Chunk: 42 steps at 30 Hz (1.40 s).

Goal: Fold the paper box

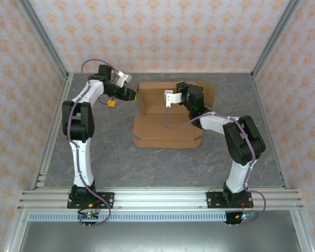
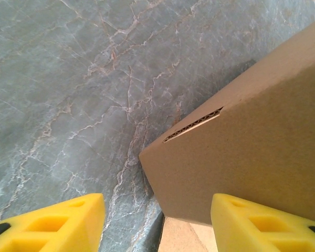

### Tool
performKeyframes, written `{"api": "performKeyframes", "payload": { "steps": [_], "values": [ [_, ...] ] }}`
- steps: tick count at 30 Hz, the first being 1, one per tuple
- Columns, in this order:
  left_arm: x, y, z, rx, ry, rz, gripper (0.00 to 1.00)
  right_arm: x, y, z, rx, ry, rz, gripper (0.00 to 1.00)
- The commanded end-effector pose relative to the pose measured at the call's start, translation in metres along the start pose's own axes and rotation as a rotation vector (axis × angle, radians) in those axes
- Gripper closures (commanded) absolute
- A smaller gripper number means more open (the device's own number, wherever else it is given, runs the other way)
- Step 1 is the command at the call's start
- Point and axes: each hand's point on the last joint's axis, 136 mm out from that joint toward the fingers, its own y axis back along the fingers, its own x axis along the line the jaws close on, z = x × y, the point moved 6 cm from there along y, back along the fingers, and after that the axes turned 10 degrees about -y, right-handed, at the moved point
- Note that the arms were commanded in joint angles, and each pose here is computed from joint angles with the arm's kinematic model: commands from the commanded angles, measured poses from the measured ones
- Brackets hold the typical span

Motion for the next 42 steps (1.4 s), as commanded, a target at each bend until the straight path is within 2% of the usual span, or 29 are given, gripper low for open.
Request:
{"api": "performKeyframes", "payload": {
  "steps": [1,13,28,42],
  "values": [
    [-0.013,0.013,0.011,-0.037,-0.081,0.024,0.42,-0.001,0.000,0.005,-0.025,0.007,-0.020,1.00],
    [-0.026,0.014,0.010,-0.054,-0.133,0.021,0.40,0.001,-0.001,0.004,-0.016,0.004,-0.011,1.00],
    [-0.039,-0.007,0.016,-0.051,-0.194,-0.053,0.40,0.001,0.000,0.005,-0.010,0.000,-0.009,1.00],
    [-0.050,-0.007,0.015,-0.075,-0.227,-0.136,0.47,-0.001,-0.002,0.004,0.000,0.003,-0.020,1.00]
  ]
}}
